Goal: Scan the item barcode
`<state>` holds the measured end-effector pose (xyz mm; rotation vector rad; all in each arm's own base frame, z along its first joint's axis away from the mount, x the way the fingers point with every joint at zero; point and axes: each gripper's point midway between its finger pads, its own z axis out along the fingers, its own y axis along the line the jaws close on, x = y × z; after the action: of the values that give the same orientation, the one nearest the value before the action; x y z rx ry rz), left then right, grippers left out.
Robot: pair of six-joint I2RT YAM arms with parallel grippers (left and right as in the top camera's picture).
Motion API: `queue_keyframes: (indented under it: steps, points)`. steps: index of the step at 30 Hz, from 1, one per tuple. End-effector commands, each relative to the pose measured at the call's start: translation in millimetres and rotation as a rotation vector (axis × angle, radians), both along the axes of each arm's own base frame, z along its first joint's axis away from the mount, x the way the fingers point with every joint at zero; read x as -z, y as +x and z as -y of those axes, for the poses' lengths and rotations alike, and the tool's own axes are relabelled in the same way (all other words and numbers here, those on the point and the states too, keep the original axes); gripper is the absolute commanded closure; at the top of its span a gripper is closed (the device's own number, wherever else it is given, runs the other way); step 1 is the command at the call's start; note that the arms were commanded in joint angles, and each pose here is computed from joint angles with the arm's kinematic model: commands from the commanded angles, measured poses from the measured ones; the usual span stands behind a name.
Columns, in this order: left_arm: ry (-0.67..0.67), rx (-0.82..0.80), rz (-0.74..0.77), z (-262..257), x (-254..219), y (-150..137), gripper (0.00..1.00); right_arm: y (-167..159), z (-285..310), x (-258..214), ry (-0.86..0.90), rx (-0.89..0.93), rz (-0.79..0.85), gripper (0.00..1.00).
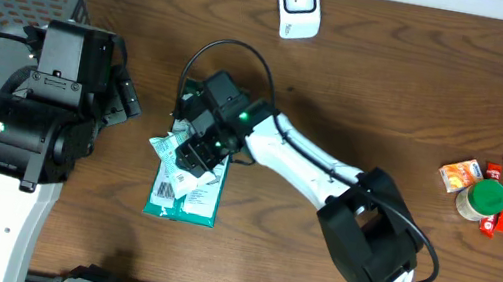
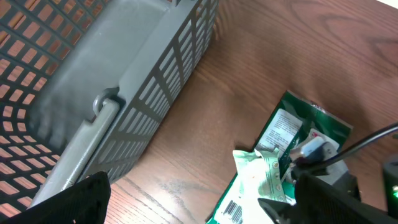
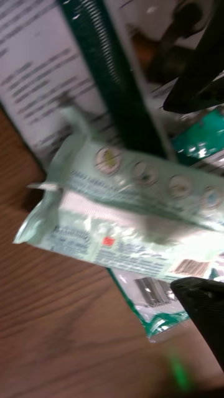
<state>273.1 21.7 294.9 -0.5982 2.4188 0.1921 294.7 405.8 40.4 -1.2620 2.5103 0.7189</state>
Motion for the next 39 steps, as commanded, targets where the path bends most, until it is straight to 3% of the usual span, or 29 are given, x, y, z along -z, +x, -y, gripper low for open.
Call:
queue_keyframes:
  steps: [1,8,10,13,17,18,22,23,24,27,35,39]
  points:
    - [0.013,-0.016,0.006,-4,-3,-1,0.05,-2,0,18,-0.033,0.02,0.018,0.21]
    - [0.013,-0.016,0.006,-4,-3,-1,0.05,-2,1,31,-0.019,0.053,0.02,0.28]
    - [0.013,-0.016,0.006,-4,-3,-1,0.05,-2,2,33,-0.018,0.053,0.021,0.36]
    - [0.013,-0.016,0.006,-4,-3,-1,0.05,-3,2,33,-0.017,0.051,0.018,0.55]
    - [0.013,-0.016,0.006,-4,-3,-1,0.05,-4,1,33,-0.01,0.05,0.009,0.91]
    - [0.013,-0.016,0.006,-4,-3,-1,0.05,-3,0,29,0.0,0.055,0.004,0.94]
    - [0.013,-0.016,0.006,-4,-3,-1,0.05,-1,-1,15,0.052,0.051,-0.019,0.89]
    - [0.013,-0.016,0.006,-4,-3,-1,0.05,0,1,14,0.052,0.059,-0.02,0.9]
    - [0.013,-0.016,0.006,-4,-3,-1,0.05,2,2,14,0.051,0.064,-0.022,0.99]
    - [0.013,-0.016,0.006,-4,-3,-1,0.05,6,5,14,0.05,0.075,-0.023,0.99]
    - [0.013,-0.016,0.006,-4,-3,-1,0.05,28,25,-74,0.157,0.104,0.093,0.99]
    - [0.013,-0.016,0.006,-4,-3,-1,0.05,39,63,-104,0.077,0.149,0.202,0.99]
